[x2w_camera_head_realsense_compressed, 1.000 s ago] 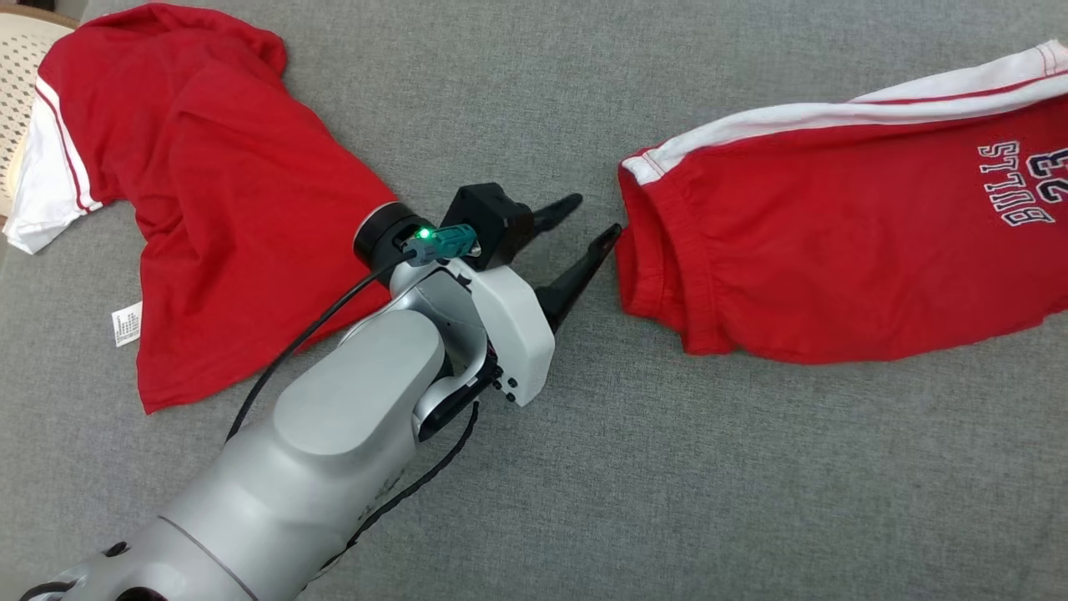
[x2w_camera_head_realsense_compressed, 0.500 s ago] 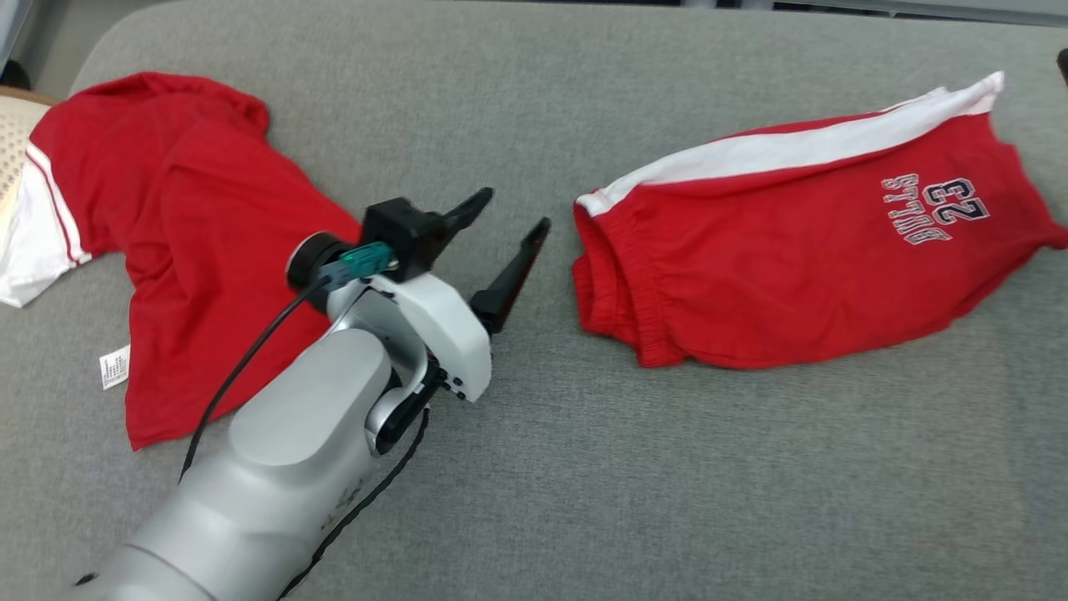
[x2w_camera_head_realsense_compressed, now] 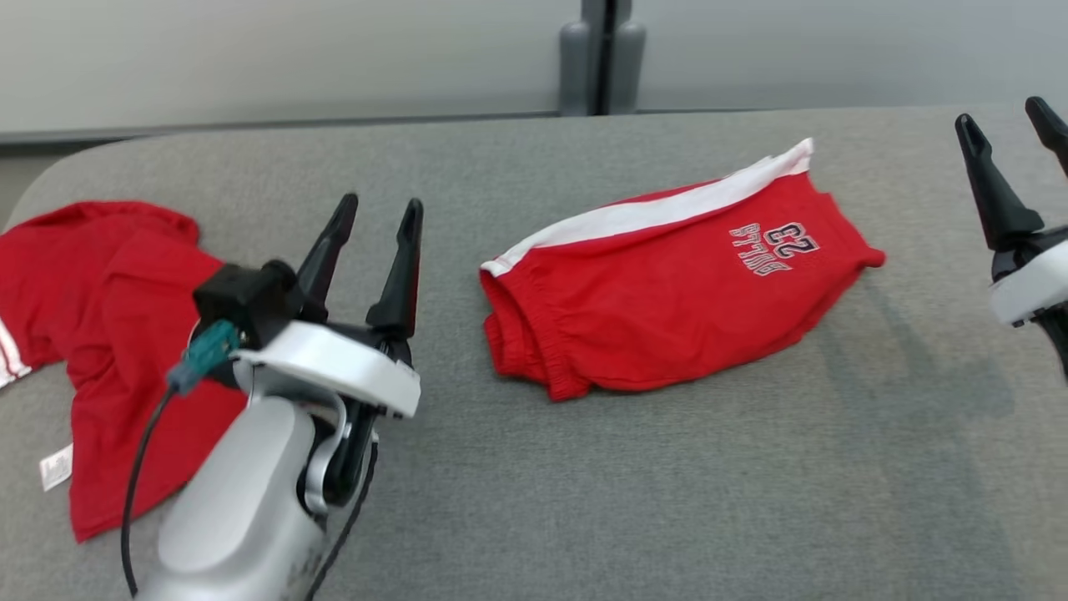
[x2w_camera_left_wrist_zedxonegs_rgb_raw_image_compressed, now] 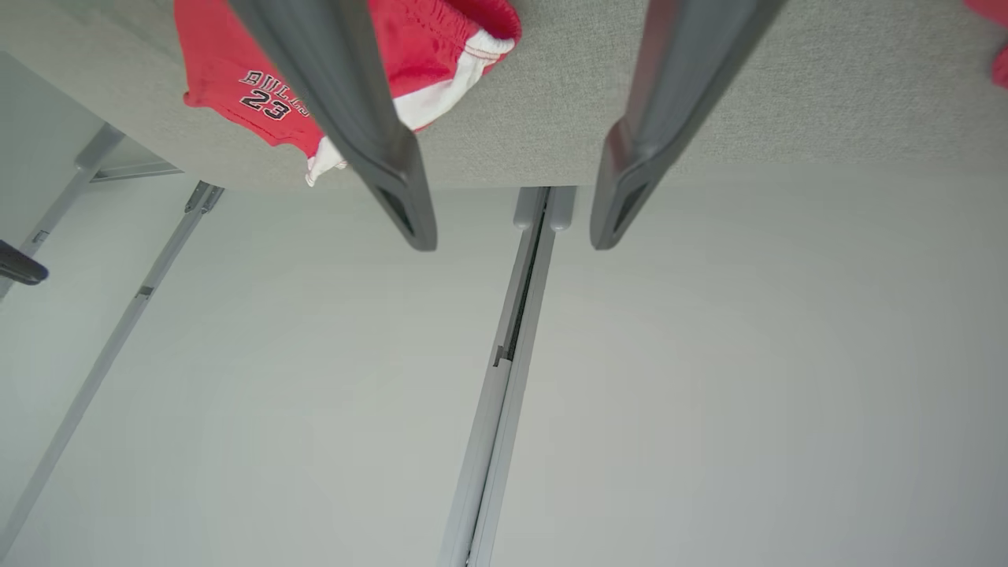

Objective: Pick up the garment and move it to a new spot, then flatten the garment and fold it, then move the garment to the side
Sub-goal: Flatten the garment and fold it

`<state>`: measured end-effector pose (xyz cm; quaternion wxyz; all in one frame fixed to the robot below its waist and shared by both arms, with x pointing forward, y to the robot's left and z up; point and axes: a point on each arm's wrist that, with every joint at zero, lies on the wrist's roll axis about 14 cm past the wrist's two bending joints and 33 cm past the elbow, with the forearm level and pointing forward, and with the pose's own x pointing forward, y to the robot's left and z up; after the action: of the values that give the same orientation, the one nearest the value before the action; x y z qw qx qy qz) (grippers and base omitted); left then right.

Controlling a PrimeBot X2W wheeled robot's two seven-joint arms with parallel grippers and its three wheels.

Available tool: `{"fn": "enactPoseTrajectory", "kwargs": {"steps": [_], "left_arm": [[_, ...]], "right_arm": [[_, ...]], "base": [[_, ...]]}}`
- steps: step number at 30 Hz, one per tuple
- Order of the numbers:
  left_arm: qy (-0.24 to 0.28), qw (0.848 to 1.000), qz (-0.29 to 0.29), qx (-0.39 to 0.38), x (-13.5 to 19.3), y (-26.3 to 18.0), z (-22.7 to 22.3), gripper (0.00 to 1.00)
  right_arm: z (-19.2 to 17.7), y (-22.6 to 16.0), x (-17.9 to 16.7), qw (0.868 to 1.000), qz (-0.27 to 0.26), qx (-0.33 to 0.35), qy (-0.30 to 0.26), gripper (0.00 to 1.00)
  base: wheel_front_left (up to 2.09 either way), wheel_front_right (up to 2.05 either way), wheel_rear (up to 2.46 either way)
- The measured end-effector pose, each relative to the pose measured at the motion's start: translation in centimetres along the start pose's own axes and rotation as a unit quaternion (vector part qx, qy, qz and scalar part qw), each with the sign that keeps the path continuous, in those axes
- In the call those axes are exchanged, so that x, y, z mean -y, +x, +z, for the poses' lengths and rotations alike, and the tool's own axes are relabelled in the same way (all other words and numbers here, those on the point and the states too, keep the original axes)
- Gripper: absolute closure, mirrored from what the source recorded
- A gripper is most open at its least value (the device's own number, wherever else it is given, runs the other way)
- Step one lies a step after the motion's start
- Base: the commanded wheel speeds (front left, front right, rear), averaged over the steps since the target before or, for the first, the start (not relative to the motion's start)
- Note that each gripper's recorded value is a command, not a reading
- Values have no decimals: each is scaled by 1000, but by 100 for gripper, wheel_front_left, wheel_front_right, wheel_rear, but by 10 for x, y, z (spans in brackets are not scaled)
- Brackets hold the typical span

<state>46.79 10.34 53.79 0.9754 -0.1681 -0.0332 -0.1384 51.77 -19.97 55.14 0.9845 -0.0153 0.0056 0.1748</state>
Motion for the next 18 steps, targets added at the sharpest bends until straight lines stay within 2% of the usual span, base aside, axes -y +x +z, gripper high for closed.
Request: {"fn": "enactPoseTrajectory", "kwargs": {"steps": [2,9,12,18], "left_arm": [[1,1000,-1,6,3,-4,1,0],[13,1000,9,24,12,-31,-2,0],[26,999,2,18,18,-43,-9,0],[15,1000,8,-4,20,-66,-28,0]], "right_arm": [[4,-7,0,1000,-8,12,8,0],[-8,-66,-20,998,-42,49,21,0],[-23,-91,-32,996,-64,50,44,0],[-49,-125,-44,991,-103,35,72,0]], "base": [[0,0,0],[0,0,0],[0,0,0],[0,0,0]]}}
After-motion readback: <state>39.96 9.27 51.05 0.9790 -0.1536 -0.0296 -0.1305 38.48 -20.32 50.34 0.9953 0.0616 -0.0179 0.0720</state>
